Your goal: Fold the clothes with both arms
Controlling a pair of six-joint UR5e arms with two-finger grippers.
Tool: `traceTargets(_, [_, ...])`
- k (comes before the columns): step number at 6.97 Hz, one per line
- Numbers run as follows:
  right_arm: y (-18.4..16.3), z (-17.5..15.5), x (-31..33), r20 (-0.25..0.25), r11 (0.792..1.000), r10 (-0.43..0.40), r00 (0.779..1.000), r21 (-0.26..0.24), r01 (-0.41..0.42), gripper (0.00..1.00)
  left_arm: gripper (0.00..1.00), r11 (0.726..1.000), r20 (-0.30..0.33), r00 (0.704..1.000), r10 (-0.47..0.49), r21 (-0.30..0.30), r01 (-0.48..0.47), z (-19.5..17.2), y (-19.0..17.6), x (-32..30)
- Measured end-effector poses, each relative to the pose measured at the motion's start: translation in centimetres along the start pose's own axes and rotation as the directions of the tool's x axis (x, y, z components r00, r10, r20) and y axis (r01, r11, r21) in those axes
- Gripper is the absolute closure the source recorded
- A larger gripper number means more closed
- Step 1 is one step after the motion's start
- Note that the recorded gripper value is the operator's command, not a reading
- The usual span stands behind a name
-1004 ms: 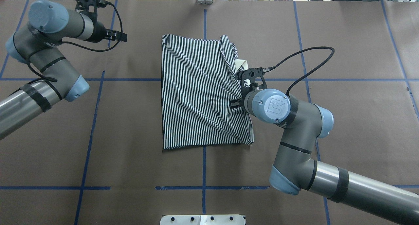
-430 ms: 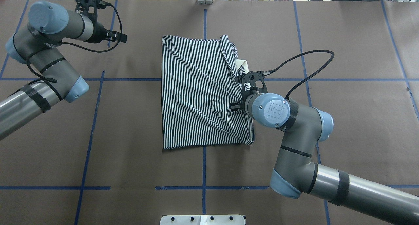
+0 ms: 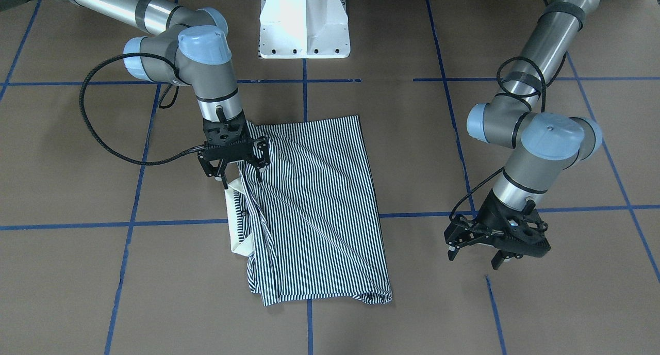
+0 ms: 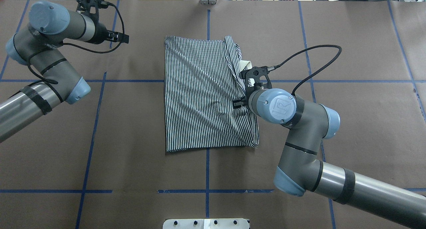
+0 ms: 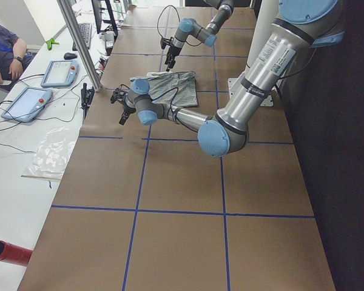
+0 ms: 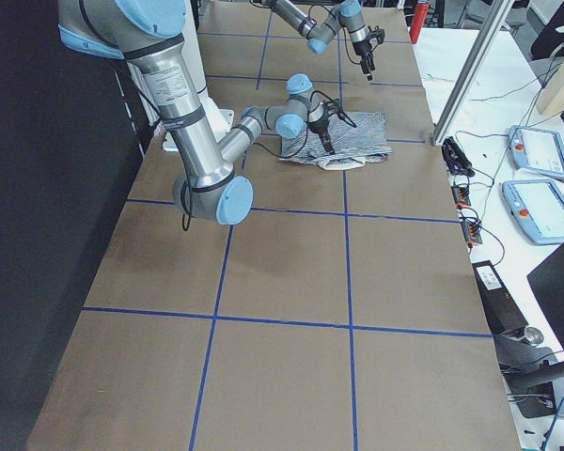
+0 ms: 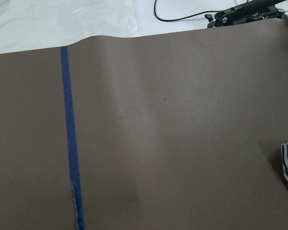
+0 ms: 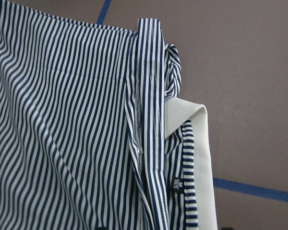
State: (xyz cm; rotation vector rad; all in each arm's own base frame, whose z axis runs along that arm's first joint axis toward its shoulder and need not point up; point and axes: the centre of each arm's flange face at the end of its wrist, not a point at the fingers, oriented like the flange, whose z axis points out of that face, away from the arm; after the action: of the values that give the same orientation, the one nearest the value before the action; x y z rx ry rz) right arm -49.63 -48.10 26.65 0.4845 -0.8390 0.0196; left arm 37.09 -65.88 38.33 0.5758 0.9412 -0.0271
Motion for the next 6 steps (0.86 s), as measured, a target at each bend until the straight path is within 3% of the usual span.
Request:
traceTargets(2, [-0.7, -3.7, 1.4, 0.073, 0.982, 0.185, 0.98, -0.042, -0.183, 0.03, 0.0, 0.989, -0.12, 0.983, -0.142, -0.045, 0.138, -3.8, 1.6, 3.5])
traceTargets(5, [4.4, -9.3, 6.2, 0.169, 0.899, 0.439, 0.882, -0.08, -0.431, 0.12, 0.0, 0.94, -0.28, 0.9, -0.333, -0.17, 0.295, -12.3, 14.1, 12.0])
traceTargets(6, [6.3, -9.4, 8.2, 0.206, 0.873, 0.488, 0.848, -0.092, -0.479, 0.13, 0.16, 0.917, -0.293, 0.872, -0.393, -0.201, 0.345, -14.0, 18.2, 14.3])
